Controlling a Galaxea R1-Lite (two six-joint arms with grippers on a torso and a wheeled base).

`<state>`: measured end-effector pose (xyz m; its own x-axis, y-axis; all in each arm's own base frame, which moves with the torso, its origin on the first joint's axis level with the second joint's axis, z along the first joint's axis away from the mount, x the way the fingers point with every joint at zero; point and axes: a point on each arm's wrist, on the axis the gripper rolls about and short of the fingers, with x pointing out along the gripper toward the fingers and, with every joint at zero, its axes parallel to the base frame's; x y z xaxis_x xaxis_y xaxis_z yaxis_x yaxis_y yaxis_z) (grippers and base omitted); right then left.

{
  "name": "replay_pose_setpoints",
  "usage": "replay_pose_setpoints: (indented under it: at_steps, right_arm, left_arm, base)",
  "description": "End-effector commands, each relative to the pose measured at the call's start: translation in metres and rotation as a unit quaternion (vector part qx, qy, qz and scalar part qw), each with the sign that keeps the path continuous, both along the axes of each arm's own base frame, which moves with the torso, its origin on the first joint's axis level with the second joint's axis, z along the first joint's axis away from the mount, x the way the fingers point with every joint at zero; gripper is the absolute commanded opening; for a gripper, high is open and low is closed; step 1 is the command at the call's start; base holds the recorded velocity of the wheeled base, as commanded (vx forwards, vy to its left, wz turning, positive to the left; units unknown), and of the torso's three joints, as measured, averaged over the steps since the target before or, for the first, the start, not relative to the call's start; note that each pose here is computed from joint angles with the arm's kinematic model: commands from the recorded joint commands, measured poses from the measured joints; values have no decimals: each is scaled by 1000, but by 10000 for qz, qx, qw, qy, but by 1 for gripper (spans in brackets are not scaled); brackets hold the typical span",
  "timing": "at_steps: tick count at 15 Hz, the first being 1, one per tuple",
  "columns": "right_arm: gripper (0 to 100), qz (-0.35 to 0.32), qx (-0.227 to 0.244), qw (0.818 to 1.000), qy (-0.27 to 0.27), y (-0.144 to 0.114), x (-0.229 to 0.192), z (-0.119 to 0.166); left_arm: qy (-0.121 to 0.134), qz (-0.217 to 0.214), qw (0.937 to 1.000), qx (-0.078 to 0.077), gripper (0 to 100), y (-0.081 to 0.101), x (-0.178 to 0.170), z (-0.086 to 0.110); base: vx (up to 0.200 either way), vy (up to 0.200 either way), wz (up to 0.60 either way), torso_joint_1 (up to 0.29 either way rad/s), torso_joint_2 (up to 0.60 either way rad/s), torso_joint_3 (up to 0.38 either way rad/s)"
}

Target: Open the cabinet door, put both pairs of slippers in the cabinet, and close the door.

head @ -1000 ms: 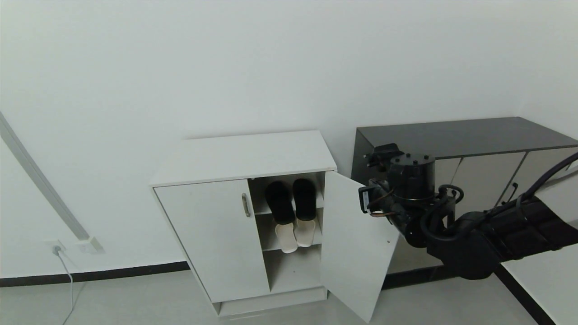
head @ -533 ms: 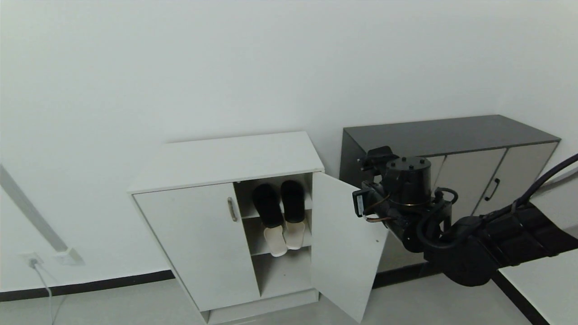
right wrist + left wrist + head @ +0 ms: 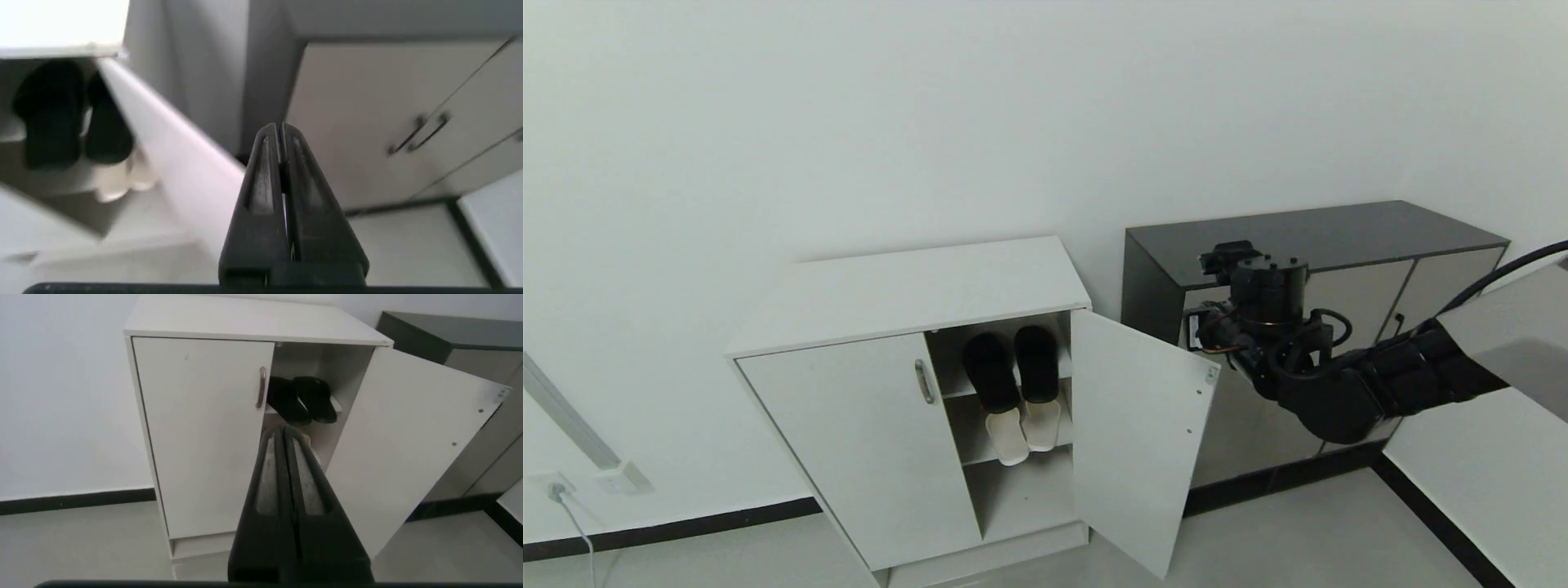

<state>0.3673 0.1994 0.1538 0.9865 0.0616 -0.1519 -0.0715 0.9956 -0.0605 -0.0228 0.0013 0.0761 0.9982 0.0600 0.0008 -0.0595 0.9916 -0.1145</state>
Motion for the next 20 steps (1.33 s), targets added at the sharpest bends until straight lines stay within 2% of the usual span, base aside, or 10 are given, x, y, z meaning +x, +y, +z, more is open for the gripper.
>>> replay_pose_setpoints:
  at_steps: [1,3,6,12,20]
  right_arm:
    - [0,-177,290,9990,307,0,19,2]
    - [0,-96,570,9958,709,1,23,14]
    - [0,-219,623,9948,770,-5,33,20]
    - [0,-443,625,9927,931,-22,73,-6]
    - [0,-332,602,9887,1331,-19,88,-45]
  left_arm:
    - [-4,7,10000,-2,0,0,0,0]
    - [-4,7,10000,-2,0,0,0,0]
    - [-11,7,10000,-2,0,0,0,0]
    - [-4,7,10000,-2,0,0,0,0]
    - [-11,7,10000,-2,0,0,0,0]
  base:
    - [-200,0,0,7,2,-2]
    - [-200,0,0,12,10,2]
    - [0,0,0,0,0,0]
    - [0,0,0,0,0,0]
    - [0,0,0,0,0,0]
